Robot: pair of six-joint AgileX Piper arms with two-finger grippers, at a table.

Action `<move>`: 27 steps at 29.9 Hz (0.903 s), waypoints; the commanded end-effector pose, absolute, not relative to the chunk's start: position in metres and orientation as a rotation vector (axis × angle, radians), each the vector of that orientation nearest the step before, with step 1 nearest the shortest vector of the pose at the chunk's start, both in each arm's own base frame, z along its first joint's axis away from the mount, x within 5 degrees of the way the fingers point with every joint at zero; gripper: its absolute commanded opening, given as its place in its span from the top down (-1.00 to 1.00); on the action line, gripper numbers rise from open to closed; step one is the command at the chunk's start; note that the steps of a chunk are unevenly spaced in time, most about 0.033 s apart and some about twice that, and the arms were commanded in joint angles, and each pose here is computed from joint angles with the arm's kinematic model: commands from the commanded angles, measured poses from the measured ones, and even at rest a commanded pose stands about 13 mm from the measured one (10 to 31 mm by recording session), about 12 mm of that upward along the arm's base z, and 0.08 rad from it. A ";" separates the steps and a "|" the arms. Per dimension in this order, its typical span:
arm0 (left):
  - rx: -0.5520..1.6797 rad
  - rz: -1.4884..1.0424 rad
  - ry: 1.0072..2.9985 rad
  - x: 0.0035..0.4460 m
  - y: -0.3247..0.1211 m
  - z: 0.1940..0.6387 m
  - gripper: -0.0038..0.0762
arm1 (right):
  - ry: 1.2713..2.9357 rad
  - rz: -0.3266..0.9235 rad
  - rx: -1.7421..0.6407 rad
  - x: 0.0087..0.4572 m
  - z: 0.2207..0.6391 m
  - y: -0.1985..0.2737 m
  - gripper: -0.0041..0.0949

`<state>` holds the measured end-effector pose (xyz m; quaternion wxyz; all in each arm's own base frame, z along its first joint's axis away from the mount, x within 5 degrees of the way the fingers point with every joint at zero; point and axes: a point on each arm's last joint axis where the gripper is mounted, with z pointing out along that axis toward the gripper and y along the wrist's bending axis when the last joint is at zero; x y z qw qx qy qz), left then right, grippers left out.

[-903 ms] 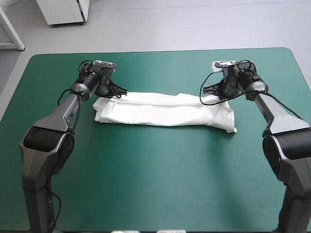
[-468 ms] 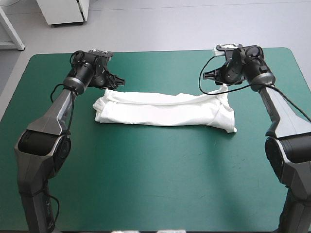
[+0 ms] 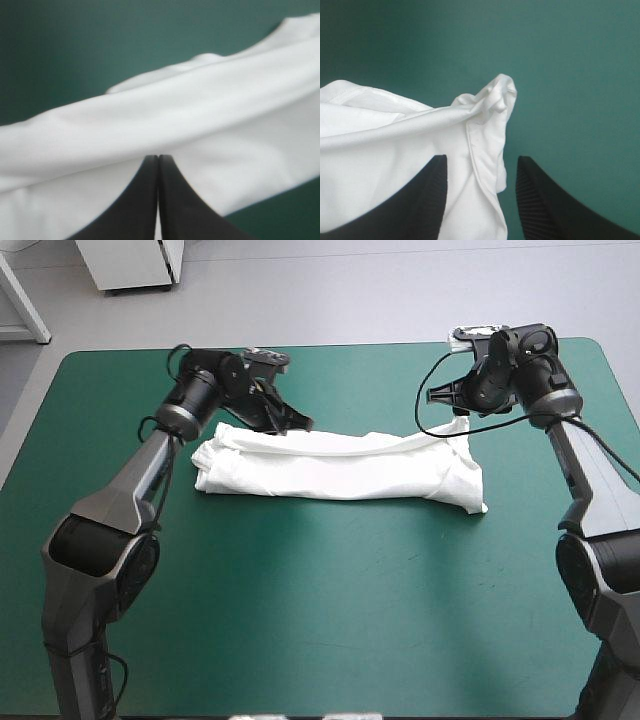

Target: Fold the cloth

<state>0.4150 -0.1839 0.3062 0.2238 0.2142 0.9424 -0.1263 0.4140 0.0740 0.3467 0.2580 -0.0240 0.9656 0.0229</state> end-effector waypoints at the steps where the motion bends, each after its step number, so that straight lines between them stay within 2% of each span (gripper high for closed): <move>1: 0.694 -0.478 2.411 0.388 -0.228 0.344 0.93 | 2.490 0.018 -0.071 0.393 0.393 0.063 0.08; 7: 0.816 -0.504 2.396 0.377 -0.273 0.321 0.93 | 2.443 0.024 -0.019 0.378 0.415 0.048 0.08; 16: 0.846 -0.451 2.510 0.393 -0.283 0.268 0.93 | 2.427 0.153 0.106 0.369 0.428 0.011 0.08; 22: 0.874 -0.409 2.567 0.397 -0.284 0.246 0.93 | 2.529 0.288 0.171 0.369 0.396 0.001 0.08; 27: 0.885 -0.405 2.577 0.396 -0.284 0.243 0.93 | 2.581 0.431 0.079 0.372 0.361 0.008 0.07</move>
